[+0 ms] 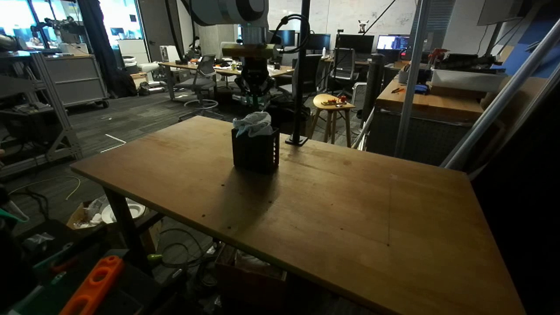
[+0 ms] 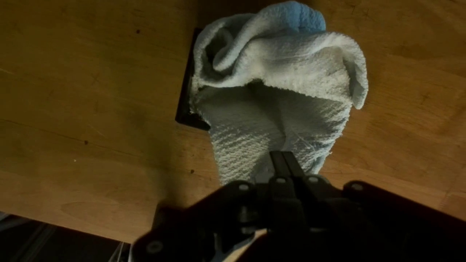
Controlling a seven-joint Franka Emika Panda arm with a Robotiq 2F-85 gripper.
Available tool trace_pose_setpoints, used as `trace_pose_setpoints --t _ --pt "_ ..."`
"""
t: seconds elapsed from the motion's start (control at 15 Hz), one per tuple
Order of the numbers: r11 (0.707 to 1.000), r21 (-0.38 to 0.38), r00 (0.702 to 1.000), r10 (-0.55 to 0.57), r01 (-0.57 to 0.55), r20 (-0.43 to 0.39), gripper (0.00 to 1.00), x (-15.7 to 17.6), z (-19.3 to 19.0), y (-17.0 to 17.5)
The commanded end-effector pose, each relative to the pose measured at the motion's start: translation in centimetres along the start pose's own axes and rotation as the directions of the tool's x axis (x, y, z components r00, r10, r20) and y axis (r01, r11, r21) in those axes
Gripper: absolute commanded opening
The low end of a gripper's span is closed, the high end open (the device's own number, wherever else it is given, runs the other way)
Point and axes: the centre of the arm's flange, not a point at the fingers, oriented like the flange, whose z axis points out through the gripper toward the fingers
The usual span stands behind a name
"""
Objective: Put the towel in the box
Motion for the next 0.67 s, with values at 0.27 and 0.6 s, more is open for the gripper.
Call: trace_pose_setpoints --t 0.27,0.6 --pt "1.000 -0.010 0.999 -0.004 0.004 0.041 0.05 0.3 0.1 -1.2" --pt "1.000 0.002 0.998 0.025 -0.025 0.060 0.05 0.0 1.0 -1.4"
